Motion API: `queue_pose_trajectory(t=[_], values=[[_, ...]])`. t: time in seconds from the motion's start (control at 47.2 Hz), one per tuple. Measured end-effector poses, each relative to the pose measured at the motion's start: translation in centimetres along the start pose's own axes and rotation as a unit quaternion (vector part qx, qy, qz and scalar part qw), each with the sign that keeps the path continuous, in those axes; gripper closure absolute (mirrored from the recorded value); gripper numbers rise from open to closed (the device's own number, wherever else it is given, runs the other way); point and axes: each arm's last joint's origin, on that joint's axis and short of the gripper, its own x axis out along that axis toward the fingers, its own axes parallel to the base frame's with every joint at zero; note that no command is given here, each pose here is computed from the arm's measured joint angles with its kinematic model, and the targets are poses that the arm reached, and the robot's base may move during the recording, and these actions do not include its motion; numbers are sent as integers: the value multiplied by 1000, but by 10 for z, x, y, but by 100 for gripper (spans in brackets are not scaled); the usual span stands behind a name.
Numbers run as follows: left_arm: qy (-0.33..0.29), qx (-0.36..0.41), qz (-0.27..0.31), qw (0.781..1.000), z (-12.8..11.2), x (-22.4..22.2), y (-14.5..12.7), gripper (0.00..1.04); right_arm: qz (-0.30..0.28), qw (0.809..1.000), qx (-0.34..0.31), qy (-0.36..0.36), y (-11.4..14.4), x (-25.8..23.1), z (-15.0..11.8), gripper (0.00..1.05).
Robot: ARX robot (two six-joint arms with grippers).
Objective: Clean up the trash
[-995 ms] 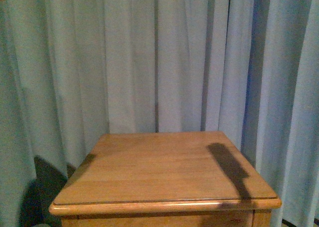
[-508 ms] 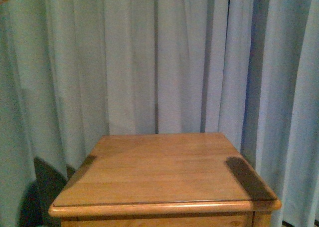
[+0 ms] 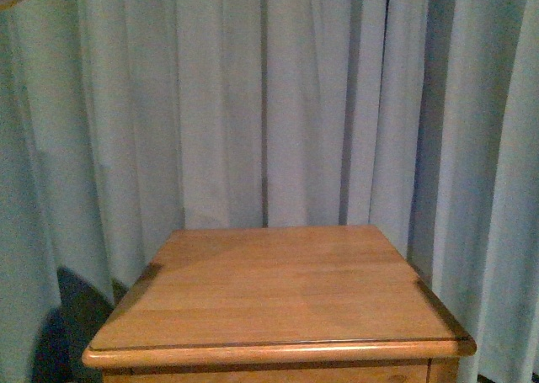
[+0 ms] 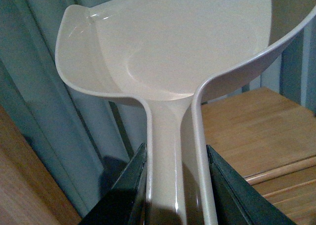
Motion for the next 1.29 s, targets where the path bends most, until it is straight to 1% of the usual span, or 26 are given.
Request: queue_pose_trajectory(t=[0.148,0.296,1.165,1.292], values=[[0,0,0,1000,0,0,0,76,6,1000,-1,1,4,-1,-1,83],[0,0,0,1000,0,0,0,76,0,1000,-3,6,5,-1,-2,83],[0,0,0,1000,0,0,0,76,1,1000,0,8,5,-1,-3,83],[-2,0,-9,1000,0,0,-1,76,-7,1000,3,6,5,-2,-3,83]])
